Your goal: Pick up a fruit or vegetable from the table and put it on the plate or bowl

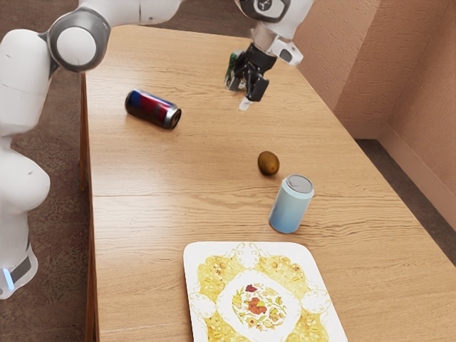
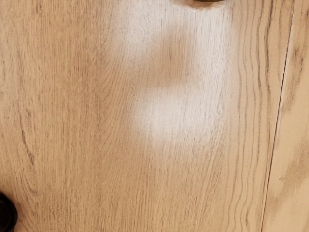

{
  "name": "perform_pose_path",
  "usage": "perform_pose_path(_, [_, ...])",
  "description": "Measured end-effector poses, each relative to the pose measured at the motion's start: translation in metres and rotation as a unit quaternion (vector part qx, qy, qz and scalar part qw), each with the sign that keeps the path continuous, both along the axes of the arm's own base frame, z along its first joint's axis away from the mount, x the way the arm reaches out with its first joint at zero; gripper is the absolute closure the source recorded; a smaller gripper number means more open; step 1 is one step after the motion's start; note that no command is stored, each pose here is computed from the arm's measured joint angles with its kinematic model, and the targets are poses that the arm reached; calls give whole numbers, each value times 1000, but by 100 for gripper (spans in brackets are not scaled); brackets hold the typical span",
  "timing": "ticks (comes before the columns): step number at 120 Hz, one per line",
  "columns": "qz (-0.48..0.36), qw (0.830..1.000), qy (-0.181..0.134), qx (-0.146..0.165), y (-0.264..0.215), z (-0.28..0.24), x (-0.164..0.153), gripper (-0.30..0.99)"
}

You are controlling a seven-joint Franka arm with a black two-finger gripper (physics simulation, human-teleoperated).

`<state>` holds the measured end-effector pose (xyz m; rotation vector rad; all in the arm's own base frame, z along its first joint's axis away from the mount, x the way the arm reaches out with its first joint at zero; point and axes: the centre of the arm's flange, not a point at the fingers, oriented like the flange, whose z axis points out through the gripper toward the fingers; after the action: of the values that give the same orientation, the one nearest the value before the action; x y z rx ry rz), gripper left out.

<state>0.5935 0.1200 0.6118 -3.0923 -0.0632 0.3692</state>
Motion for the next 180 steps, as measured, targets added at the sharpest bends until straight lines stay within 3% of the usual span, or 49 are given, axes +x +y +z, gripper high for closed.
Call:
perform_pose_path(12, [4, 999, -49, 11, 4, 7, 11, 0])
perform_pose_path(28, [9, 996, -83, 18, 2, 13, 19, 0])
perform_pose_path(72, [78, 993, -94, -8, 24, -1, 27, 0])
perform_pose_path(91, [108, 988, -98, -58, -31, -2, 39, 0])
perform_pose_path(100, [157, 979, -109, -63, -36, 1, 44, 0])
perform_pose_path(116, [282, 950, -128, -45, -18, 6, 47, 0])
perform_pose_path(140, [422, 897, -129, -32, -16, -11, 60, 0])
perform_pose_path(166, [585, 800, -119, -62, 1, -36, 84, 0])
perform_pose_path(180, [637, 759, -113, -78, 1, -35, 88, 0])
